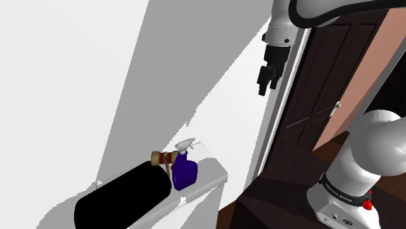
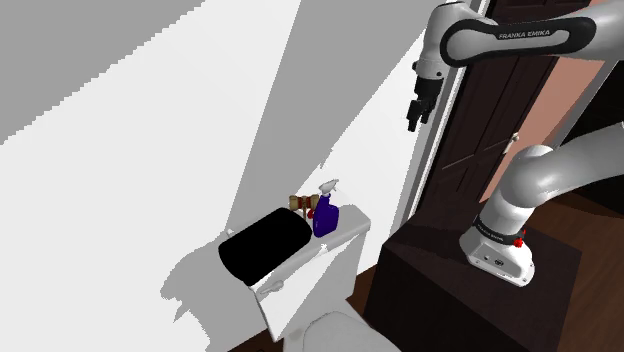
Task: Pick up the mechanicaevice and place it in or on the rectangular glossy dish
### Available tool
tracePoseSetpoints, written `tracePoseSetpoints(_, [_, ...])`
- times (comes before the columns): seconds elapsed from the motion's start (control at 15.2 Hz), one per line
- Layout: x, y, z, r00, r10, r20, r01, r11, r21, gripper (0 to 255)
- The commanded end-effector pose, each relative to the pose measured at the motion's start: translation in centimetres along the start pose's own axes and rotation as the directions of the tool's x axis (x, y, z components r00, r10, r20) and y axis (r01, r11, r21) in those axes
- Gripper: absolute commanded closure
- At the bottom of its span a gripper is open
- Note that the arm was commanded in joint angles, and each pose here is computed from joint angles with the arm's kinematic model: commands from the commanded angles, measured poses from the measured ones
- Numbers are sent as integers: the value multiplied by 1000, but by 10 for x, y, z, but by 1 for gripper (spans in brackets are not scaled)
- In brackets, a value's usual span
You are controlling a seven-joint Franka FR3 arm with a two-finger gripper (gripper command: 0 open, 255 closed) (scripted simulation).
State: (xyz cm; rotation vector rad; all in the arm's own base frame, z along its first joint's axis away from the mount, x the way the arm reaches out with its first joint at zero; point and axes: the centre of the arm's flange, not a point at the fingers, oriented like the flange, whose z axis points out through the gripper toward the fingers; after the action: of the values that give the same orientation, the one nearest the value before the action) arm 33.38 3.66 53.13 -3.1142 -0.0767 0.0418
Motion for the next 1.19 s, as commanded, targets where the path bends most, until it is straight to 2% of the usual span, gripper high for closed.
tracePoseSetpoints(0.0, [12,-19,16,1000,-10,-2,10,1000,-1,0])
tracePoseSetpoints(1.12, [113,-184,130,996,-94,-7,94,996,-10,0])
